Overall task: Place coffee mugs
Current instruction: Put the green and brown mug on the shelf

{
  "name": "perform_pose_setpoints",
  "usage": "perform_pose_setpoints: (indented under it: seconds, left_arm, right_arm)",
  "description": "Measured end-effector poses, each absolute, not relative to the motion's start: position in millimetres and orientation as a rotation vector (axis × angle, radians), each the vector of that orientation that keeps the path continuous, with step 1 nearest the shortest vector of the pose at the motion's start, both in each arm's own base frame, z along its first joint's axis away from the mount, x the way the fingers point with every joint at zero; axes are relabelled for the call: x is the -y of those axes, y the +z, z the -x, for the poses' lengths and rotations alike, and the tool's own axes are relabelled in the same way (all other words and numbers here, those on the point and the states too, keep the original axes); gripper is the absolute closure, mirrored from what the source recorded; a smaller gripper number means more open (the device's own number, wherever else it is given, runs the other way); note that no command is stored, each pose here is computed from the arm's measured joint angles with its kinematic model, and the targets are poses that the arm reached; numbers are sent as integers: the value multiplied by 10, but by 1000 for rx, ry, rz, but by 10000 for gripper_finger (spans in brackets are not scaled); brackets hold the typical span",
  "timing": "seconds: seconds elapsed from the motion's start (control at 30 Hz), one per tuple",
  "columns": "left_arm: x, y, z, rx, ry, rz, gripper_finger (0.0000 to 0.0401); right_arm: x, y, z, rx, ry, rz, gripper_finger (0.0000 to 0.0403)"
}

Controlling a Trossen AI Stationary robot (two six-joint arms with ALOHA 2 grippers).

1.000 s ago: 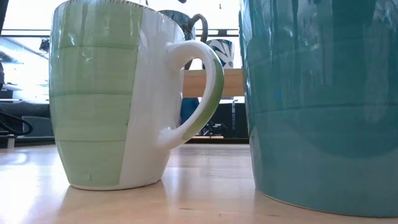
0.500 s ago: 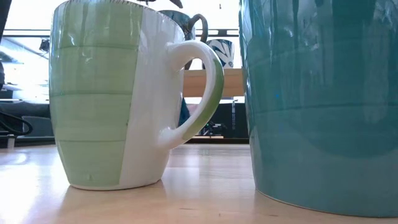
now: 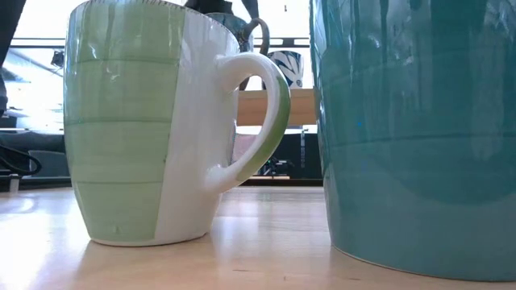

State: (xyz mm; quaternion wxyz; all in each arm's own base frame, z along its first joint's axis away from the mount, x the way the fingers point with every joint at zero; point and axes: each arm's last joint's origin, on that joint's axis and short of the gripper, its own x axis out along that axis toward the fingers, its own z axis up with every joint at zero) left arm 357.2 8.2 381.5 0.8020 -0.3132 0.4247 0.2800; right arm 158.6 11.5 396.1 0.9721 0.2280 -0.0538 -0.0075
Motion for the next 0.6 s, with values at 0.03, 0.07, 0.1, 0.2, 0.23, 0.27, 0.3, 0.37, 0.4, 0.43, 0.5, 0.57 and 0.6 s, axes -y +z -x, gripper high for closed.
perform_pose_setpoints:
  seconds: [0.03, 0.07, 0.1, 0.2, 0.23, 0.27, 0.3, 0.37, 0.4, 0.43, 0.5, 0.57, 0.6]
  left_arm:
    - [-91, 3799, -3587, -911, 605, 672, 220]
    - [-94, 3787, -3605, -908, 605, 672, 220]
    - [-104, 3779, -3614, -909, 608, 672, 220]
    - [-108, 3710, -3661, -936, 613, 656, 220]
    - [-108, 3686, -3661, -955, 617, 648, 220]
    - [-107, 3657, -3670, -972, 621, 641, 220]
    - [-107, 3639, -3682, -980, 623, 635, 220]
    - [-116, 3617, -3687, -995, 625, 626, 222]
    - [-120, 3601, -3702, -997, 625, 620, 225]
    - [-127, 3590, -3718, -992, 630, 617, 229]
    - [-149, 3576, -3729, -991, 640, 616, 239]
    - [-152, 3575, -3729, -988, 649, 614, 253]
    - [-152, 3576, -3731, -983, 654, 620, 260]
  right_arm:
    - [-121, 3956, -1595, 104, -13, -458, 317]
    - [-127, 3952, -1608, 101, -11, -457, 317]
    - [-131, 3952, -1617, 102, -9, -455, 317]
    - [-145, 3939, -1643, 92, -4, -454, 317]
    - [-149, 3937, -1647, 90, -2, -453, 317]
    - [-154, 3937, -1655, 91, 0, -453, 317]
    - [-157, 3942, -1658, 96, 3, -454, 317]
    - [-158, 3941, -1660, 96, 4, -454, 317]
    - [-158, 3944, -1660, 99, 4, -454, 317]
    - [-158, 3945, -1659, 100, 4, -454, 317]
    - [-158, 3946, -1659, 100, 4, -454, 317]
    - [-158, 3948, -1657, 103, 5, -454, 317]
    - [-158, 3948, -1657, 103, 5, -454, 317]
